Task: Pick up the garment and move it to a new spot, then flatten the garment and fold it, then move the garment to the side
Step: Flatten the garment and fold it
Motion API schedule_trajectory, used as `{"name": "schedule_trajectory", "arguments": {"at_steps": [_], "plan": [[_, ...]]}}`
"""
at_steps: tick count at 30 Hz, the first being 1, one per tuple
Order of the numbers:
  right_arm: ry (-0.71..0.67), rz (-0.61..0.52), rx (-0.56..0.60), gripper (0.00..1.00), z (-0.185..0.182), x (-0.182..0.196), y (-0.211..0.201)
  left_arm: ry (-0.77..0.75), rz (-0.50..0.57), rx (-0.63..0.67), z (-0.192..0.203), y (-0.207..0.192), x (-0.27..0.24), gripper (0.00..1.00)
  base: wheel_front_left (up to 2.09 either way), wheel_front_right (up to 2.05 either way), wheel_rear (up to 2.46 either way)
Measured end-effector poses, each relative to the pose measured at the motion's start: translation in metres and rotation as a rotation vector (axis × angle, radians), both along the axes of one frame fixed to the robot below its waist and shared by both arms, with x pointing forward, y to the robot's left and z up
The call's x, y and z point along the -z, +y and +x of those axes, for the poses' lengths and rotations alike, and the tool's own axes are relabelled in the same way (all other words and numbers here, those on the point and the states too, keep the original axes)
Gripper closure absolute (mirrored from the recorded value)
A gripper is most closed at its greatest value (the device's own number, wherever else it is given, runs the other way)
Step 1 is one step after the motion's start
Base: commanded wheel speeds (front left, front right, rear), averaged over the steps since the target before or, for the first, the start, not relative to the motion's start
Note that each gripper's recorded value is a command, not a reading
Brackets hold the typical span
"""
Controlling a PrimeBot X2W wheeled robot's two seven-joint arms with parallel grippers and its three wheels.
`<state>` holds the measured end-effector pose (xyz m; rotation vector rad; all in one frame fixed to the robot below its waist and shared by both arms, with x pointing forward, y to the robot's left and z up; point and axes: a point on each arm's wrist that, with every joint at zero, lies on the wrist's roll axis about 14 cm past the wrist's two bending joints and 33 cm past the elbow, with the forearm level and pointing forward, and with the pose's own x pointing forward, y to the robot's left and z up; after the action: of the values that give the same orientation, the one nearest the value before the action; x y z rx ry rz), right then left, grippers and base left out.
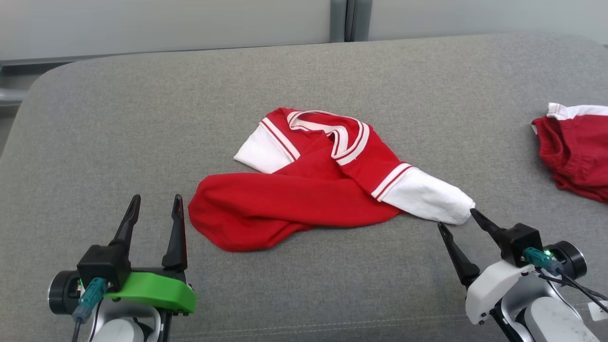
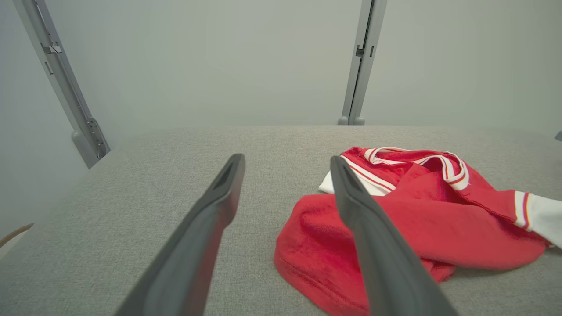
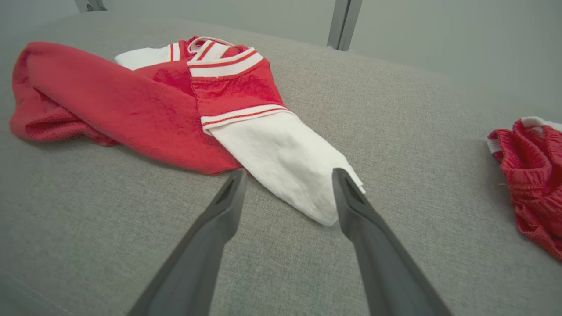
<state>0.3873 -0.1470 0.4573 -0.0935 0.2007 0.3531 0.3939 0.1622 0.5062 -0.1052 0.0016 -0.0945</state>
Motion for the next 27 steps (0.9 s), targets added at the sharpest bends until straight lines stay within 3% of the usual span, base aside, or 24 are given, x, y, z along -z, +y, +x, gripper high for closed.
{"name": "schedule_trajectory", "arguments": {"at_steps": [9, 18, 19, 20, 21, 27], "plan": [[0.113, -0.102, -0.118, 0.0, 0.019, 0.042, 0.017, 0.024, -0.014, 0.003, 0.013, -0.002, 0.014, 0.0, 0.0, 0.0, 0.0], [0.172, -0.14, -0.132, 0.03, 0.036, 0.066, 0.015, 0.044, -0.011, -0.017, 0.018, 0.005, 0.026, 0.0, 0.0, 0.0, 0.0], [0.181, -0.141, -0.131, 0.35, 0.037, 0.069, 0.014, 0.047, -0.011, -0.019, 0.018, 0.006, 0.027, 0.0, 0.0, 0.0, 0.0], [0.184, -0.141, -0.13, 0.59, 0.038, 0.071, 0.014, 0.044, -0.011, -0.02, 0.019, 0.006, 0.027, 0.0, 0.0, 0.0, 0.0], [0.192, -0.135, -0.125, 0.98, 0.039, 0.073, 0.014, 0.043, -0.011, -0.022, 0.02, 0.007, 0.027, 0.0, 0.0, 0.0, 0.0], [0.207, -0.084, -0.113, 1.0, 0.04, 0.072, 0.017, 0.04, -0.01, -0.01, 0.025, 0.003, 0.028, 0.0, 0.0, 0.0, 0.0]]}}
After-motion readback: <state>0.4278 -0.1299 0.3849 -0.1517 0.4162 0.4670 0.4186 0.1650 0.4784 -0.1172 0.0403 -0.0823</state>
